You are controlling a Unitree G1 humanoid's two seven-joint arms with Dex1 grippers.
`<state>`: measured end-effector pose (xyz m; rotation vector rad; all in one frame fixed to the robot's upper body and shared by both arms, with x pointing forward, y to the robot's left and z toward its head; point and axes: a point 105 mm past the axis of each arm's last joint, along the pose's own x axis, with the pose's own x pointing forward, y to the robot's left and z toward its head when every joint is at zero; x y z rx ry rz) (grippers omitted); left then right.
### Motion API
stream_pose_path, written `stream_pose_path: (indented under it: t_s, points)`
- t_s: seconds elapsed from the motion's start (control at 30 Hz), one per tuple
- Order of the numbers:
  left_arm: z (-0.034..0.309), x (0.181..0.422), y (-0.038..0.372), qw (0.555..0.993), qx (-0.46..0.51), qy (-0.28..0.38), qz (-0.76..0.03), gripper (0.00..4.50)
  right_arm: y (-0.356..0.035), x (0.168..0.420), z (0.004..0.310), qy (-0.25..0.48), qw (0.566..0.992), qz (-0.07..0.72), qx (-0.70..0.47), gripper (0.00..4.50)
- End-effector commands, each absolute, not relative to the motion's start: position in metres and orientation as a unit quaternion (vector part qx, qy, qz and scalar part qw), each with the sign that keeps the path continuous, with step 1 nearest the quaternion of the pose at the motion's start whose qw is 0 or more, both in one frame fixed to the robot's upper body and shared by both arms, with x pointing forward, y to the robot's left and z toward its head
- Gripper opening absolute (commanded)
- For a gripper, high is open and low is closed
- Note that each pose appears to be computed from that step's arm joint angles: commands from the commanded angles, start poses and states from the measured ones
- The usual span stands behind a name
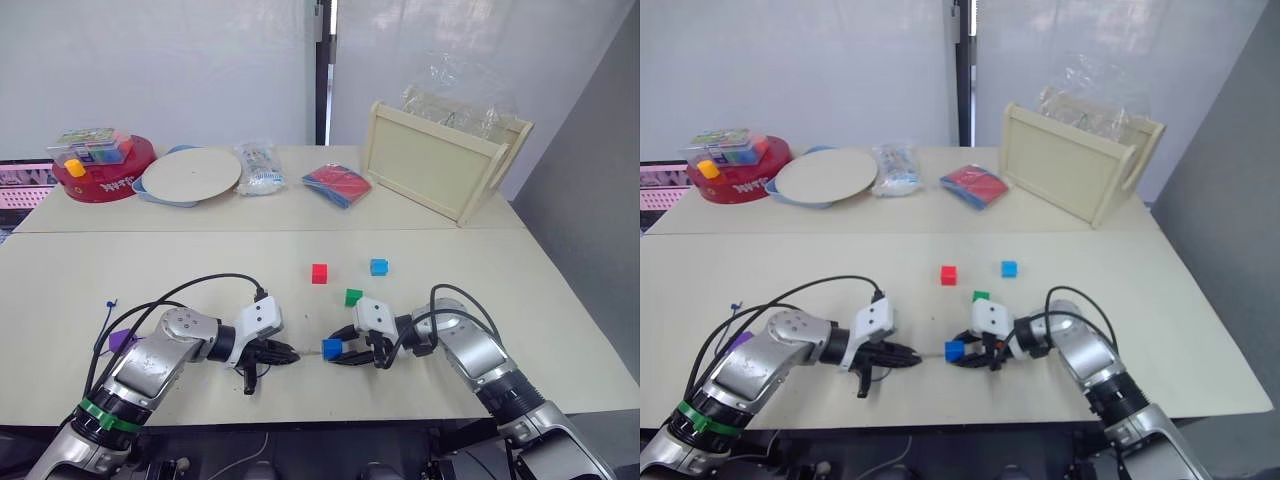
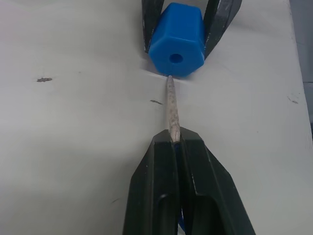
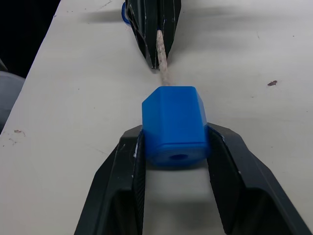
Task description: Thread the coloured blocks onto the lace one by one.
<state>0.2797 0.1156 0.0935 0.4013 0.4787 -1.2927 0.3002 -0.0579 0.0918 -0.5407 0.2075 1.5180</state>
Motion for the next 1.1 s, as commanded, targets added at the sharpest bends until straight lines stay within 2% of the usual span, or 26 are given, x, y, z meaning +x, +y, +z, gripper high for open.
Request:
stream_pose_path:
  t_s: [0.03, 1.1]
  points:
    - [0.099, 0.282, 0.111, 0.755, 0.187, 0.202, -0.595, 0.0, -0.057, 0.299, 0.098, 0.08, 0.688, 0.678, -0.246, 1.28]
    - [0.107, 0.276, 0.102, 0.756, 0.17, 0.184, -0.604, 0.0, -0.068, 0.296, 0.084, 0.122, 0.67, 0.681, -0.269, 1.28]
